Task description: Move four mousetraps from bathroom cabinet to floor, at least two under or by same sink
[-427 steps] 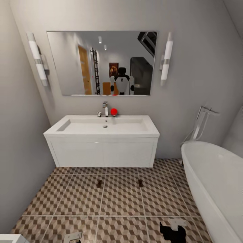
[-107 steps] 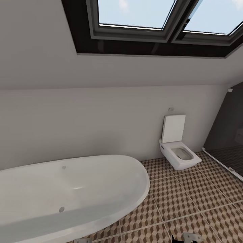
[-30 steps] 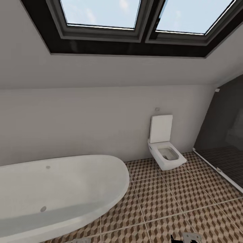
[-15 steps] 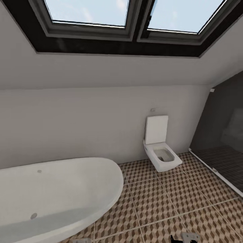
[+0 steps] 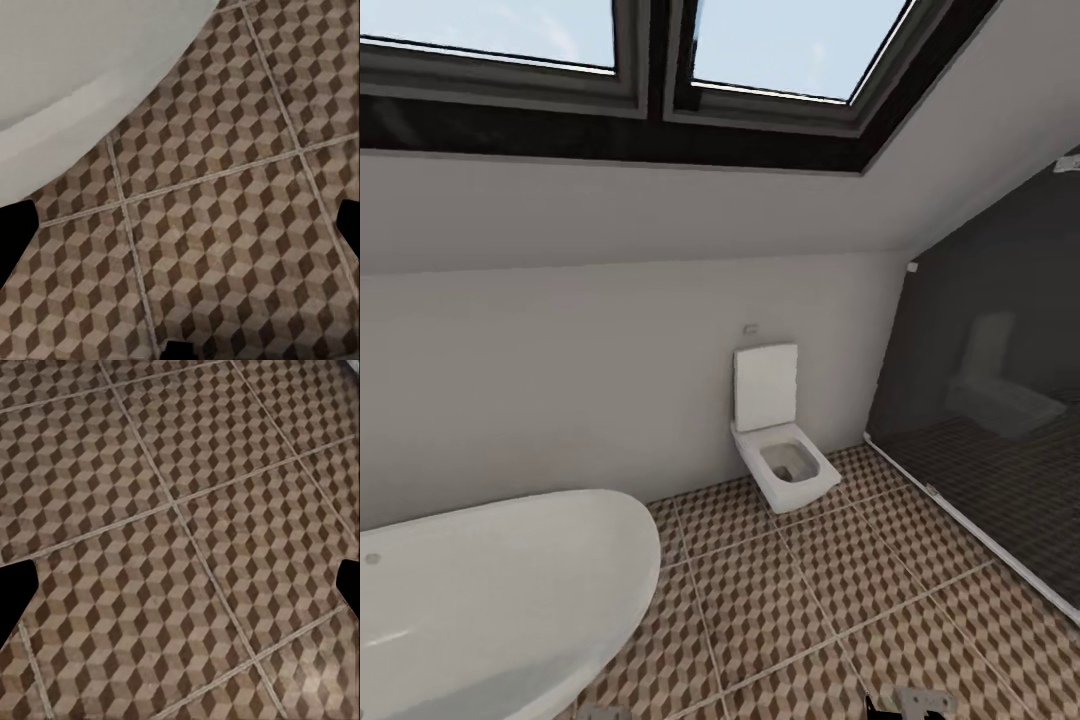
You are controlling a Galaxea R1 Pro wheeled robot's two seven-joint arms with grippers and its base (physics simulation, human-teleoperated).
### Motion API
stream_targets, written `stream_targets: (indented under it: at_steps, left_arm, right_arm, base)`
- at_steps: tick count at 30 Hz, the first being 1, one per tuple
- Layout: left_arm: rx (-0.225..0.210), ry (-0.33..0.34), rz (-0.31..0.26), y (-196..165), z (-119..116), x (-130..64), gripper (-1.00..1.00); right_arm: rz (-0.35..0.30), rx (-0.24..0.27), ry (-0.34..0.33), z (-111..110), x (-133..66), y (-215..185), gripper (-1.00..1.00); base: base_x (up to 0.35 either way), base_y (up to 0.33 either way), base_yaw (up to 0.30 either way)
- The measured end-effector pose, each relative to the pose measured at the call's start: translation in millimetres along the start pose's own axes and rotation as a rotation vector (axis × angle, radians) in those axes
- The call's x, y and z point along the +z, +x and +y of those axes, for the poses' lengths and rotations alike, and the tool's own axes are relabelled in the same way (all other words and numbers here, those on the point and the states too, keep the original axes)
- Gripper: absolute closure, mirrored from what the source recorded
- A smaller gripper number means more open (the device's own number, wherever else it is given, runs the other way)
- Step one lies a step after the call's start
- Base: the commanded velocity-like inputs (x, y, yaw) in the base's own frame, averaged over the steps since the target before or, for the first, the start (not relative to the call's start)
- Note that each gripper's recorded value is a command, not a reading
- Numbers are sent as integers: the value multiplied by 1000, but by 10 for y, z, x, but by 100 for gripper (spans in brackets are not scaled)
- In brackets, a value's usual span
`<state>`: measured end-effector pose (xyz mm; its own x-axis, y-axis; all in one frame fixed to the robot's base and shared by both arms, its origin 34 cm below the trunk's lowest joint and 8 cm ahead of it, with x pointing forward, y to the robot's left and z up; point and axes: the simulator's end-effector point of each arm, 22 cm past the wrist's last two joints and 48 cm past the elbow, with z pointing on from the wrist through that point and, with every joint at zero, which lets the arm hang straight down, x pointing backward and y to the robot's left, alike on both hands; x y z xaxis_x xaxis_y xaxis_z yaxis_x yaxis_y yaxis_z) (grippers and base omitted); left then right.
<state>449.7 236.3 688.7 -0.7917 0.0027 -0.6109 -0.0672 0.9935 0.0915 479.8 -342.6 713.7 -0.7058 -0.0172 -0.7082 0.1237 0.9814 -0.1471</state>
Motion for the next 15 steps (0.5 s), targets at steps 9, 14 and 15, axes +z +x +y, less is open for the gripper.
stream_targets:
  at_steps: [9, 14, 15]
  left_arm:
    - [1, 1, -4, -17, -3, -5, -100]
    - [1, 1, -7, -33, -3, -5, -100]
    - [1, 1, -7, -34, -3, -6, -100]
  right_arm:
    - [-5, 2, 1, -4, -2, -22, -100]
    - [-8, 2, 1, -6, -2, -37, -100]
    - [-9, 3, 1, -7, -2, -41, -100]
  base:
    - [123, -319, -260]
    - [120, -321, -260]
    - [120, -321, -260]
